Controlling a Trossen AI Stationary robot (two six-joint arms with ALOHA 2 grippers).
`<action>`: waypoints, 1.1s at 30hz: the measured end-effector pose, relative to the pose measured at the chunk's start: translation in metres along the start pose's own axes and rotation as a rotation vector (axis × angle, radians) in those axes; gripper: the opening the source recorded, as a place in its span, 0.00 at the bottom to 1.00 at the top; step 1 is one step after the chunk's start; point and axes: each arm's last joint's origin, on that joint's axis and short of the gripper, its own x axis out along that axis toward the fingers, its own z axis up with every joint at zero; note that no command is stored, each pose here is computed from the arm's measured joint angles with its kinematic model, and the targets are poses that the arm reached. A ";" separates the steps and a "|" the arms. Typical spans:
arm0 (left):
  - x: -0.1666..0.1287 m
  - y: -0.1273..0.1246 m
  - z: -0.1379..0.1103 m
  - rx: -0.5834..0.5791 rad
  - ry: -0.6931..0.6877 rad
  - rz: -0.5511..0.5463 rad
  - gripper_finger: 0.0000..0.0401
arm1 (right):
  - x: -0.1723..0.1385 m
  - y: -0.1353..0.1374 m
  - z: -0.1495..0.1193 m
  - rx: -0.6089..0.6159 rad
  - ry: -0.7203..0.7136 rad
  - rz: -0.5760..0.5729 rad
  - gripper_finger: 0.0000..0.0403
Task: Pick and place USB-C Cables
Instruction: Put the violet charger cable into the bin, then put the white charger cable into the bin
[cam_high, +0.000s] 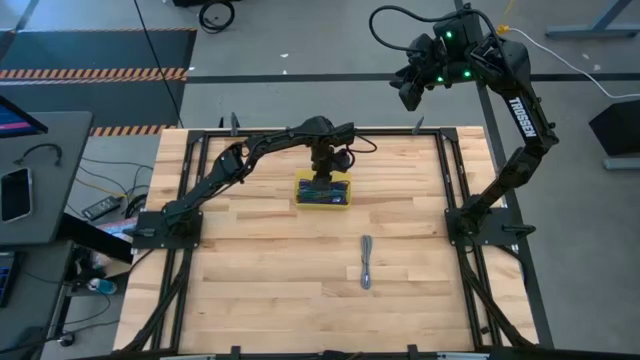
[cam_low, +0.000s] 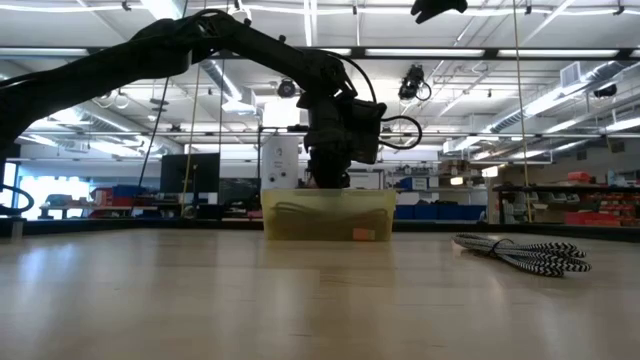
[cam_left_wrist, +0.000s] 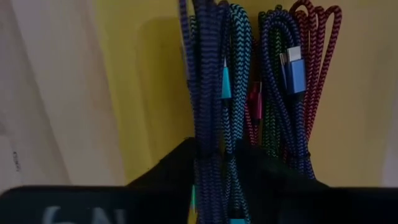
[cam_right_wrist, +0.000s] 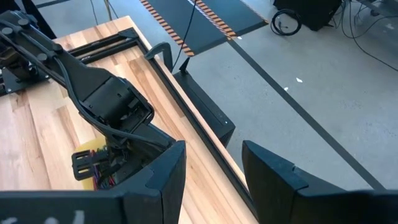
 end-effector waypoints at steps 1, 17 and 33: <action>0.000 0.000 0.000 -0.001 0.000 0.000 0.32 | 0.000 0.000 0.000 0.000 0.000 0.000 0.40; -0.036 -0.016 0.000 -0.107 -0.041 0.018 0.51 | 0.000 0.000 0.000 0.000 0.000 0.000 0.40; -0.200 -0.134 -0.033 -0.258 -0.309 0.122 0.52 | 0.002 0.015 -0.022 0.069 0.226 0.065 0.40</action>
